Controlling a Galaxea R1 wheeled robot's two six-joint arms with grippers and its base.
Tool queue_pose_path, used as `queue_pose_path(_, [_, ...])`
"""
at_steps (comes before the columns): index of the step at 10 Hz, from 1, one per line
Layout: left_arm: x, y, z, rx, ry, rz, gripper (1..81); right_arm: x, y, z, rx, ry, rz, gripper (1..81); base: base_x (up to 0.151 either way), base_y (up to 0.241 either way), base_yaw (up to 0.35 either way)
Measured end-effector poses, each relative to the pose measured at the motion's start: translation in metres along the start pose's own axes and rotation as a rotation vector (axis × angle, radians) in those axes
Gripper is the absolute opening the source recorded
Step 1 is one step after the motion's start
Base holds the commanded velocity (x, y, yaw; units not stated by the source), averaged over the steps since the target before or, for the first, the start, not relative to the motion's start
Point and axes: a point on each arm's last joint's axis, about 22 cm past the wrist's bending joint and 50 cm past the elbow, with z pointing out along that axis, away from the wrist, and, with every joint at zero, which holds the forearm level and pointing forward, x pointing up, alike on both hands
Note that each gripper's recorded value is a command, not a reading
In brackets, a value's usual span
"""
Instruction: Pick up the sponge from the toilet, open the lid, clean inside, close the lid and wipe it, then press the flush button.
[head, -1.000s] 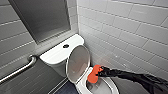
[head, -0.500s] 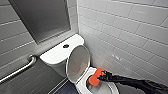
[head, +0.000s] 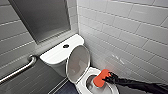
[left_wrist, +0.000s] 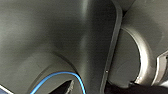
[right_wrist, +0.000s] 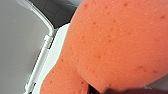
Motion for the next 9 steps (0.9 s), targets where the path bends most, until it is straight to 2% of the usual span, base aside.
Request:
queue_pose_path(3, [0.0,0.0,0.0,0.0,0.001,0.001,81.1,-0.037,0.056,-0.043,-0.035,0.015,0.088,1.0,0.0,0.0,0.0])
queue_pose_path(6, [0.0,0.001,0.0,-0.001,0.0,0.001,81.1,-0.074,0.066,-0.071,-0.018,-0.016,0.141,1.0,0.0,0.0,0.0])
queue_pose_path(9, [0.0,0.003,0.001,-0.002,0.0,0.009,81.1,-0.099,0.076,-0.114,-0.006,-0.011,0.189,1.0,0.0,0.0,0.0])
